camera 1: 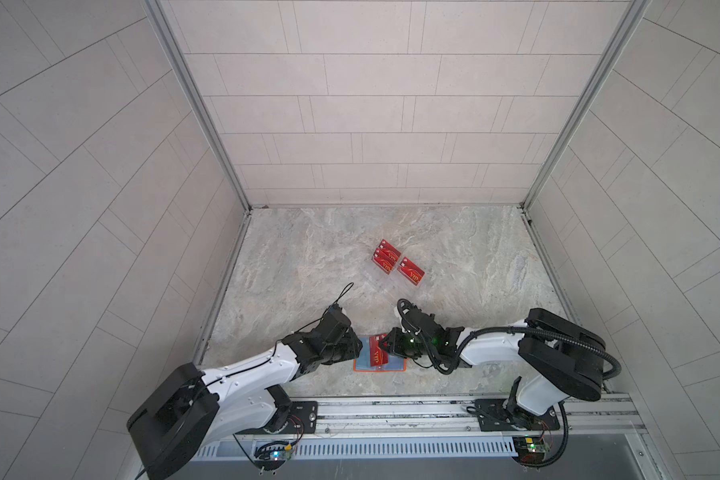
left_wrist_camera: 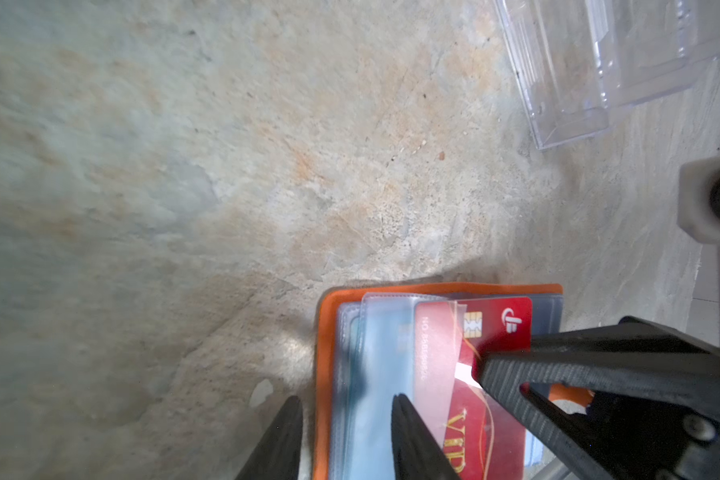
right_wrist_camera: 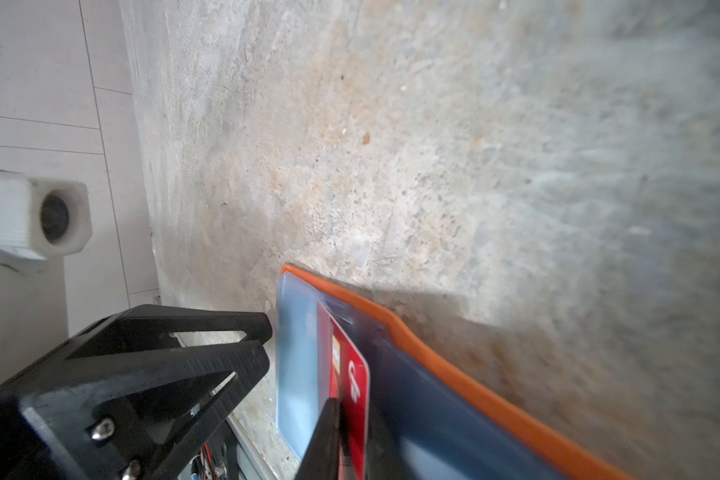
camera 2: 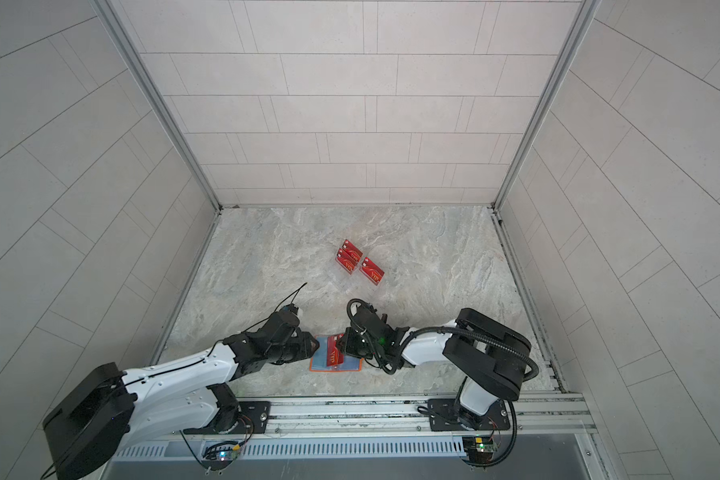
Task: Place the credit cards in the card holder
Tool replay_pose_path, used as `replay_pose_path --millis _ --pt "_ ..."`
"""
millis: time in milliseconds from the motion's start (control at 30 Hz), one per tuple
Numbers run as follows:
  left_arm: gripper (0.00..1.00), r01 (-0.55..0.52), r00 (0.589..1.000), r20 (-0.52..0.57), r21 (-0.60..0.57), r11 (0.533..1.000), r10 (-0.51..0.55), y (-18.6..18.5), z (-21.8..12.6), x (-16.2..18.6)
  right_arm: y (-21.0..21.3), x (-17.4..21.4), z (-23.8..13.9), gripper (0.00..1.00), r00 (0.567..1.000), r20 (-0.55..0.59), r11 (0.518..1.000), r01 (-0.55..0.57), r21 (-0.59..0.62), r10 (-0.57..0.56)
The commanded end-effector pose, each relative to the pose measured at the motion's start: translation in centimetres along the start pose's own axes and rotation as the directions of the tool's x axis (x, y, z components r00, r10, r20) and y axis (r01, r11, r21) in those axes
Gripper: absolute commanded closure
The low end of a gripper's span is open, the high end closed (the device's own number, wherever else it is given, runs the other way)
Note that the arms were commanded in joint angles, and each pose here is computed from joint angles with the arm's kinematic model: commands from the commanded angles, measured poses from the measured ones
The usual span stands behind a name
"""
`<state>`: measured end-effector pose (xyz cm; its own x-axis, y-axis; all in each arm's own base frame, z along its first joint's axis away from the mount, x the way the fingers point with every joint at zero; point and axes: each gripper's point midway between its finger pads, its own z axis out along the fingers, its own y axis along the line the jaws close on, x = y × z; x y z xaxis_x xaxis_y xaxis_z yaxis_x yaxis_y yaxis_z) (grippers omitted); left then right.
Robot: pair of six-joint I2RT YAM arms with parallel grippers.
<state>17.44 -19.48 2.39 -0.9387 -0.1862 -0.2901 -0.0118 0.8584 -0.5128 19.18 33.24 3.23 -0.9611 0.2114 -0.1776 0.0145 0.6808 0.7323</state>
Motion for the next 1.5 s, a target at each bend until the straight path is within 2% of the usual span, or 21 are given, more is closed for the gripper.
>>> replay_pose_path --millis 0,267,433,500,767,933,1100,1300,1467 --pt "0.59 0.000 1.000 -0.003 -0.010 1.000 0.000 0.5 0.2 0.1 -2.9 0.8 -0.1 0.78 1.000 -0.006 0.993 -0.009 0.118 0.009" --pt "0.50 0.002 1.000 -0.011 -0.014 1.000 -0.002 0.6 0.3 0.3 -2.8 1.4 -1.1 0.64 0.997 -0.042 0.981 0.064 0.185 -0.057" --pt "0.49 -0.002 0.999 -0.048 -0.016 1.000 0.001 0.6 0.9 0.8 -1.6 2.2 -1.1 0.48 0.987 -0.104 0.969 0.142 0.201 -0.123" --pt "0.48 -0.003 0.998 -0.060 -0.006 1.000 0.003 0.4 1.2 1.0 -1.4 2.8 -0.9 0.45 0.981 -0.140 0.964 0.164 0.208 -0.136" --pt "0.48 0.014 0.998 -0.061 0.027 1.000 -0.012 0.1 1.5 1.2 -0.8 4.0 -0.5 0.45 0.958 -0.215 0.938 0.239 0.250 -0.187" --pt "0.49 0.044 0.998 -0.053 0.064 0.997 -0.041 -0.4 1.0 1.2 -0.1 3.5 -0.3 0.46 0.932 -0.255 0.900 0.327 0.287 -0.258" --pt "0.50 0.047 0.998 -0.041 0.062 0.997 -0.045 -0.5 0.4 1.0 1.9 2.9 -0.1 0.46 0.913 -0.256 0.887 0.381 0.262 -0.317" --pt "0.51 0.067 0.997 -0.042 0.067 0.995 -0.065 -0.7 0.3 1.0 2.4 3.3 0.7 0.46 0.895 -0.297 0.878 0.409 0.249 -0.332" --pt "0.52 0.087 0.996 -0.027 0.059 0.995 -0.085 -0.4 0.2 1.1 1.2 3.9 0.3 0.44 0.880 -0.335 0.852 0.435 0.290 -0.336"
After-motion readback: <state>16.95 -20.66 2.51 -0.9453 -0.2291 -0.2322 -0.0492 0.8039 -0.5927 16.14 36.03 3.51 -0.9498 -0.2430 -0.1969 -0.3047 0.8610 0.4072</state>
